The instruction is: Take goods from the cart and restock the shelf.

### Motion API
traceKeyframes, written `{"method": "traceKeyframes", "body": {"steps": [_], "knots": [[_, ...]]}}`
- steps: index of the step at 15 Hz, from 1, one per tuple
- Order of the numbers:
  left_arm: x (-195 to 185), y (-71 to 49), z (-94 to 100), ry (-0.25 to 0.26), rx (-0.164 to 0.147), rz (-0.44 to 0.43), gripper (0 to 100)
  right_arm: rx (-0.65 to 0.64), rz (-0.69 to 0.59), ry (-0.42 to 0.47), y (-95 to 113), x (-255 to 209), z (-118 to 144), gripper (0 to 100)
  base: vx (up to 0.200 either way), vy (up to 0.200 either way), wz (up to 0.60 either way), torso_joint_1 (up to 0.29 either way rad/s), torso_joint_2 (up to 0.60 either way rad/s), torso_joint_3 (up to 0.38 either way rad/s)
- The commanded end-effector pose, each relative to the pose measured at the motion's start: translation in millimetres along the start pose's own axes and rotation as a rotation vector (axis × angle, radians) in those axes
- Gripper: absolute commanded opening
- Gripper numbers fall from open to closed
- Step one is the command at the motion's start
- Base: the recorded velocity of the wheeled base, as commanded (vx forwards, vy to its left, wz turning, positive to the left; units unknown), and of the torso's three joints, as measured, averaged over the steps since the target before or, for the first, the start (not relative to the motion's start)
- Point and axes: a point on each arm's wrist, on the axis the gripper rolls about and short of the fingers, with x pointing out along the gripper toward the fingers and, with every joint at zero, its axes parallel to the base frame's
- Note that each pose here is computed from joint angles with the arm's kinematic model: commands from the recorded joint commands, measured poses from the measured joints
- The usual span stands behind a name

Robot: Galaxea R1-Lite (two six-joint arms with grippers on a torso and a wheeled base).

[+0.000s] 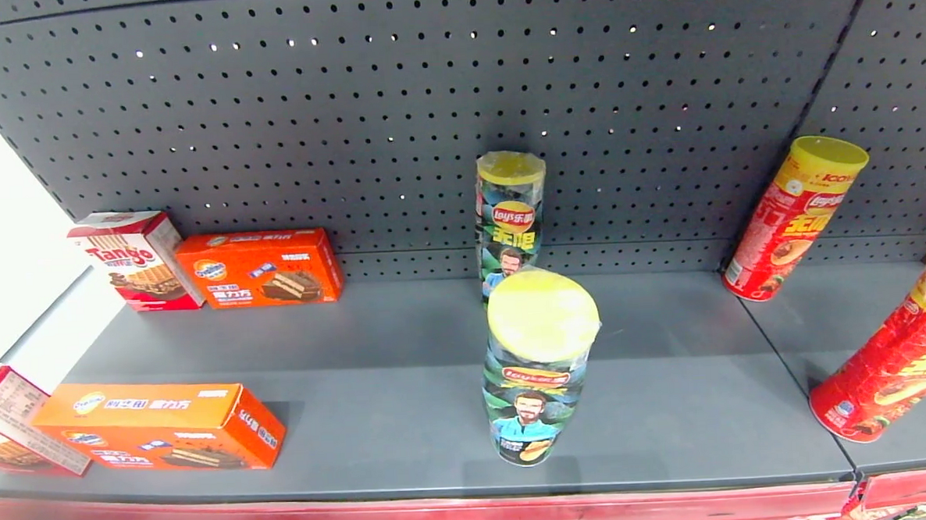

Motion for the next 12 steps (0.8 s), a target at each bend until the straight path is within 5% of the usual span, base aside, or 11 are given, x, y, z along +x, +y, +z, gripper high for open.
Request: {"method": "traceKeyframes", "body": {"steps": [1, 12], "knots": [[0.1, 0.0, 0.1, 0.001, -0.002, 0.000, 100, 0.000, 0.000, 0.001, 0.0, 0.1, 0.0, 100, 0.000, 0.000, 0.00, 0.000, 0.00, 0.000], [0.1, 0.0, 0.1, 0.001, -0.005, 0.000, 100, 0.000, -0.002, 0.003, 0.0, 0.1, -0.1, 100, 0.000, 0.000, 0.00, 0.000, 0.00, 0.000]]}}
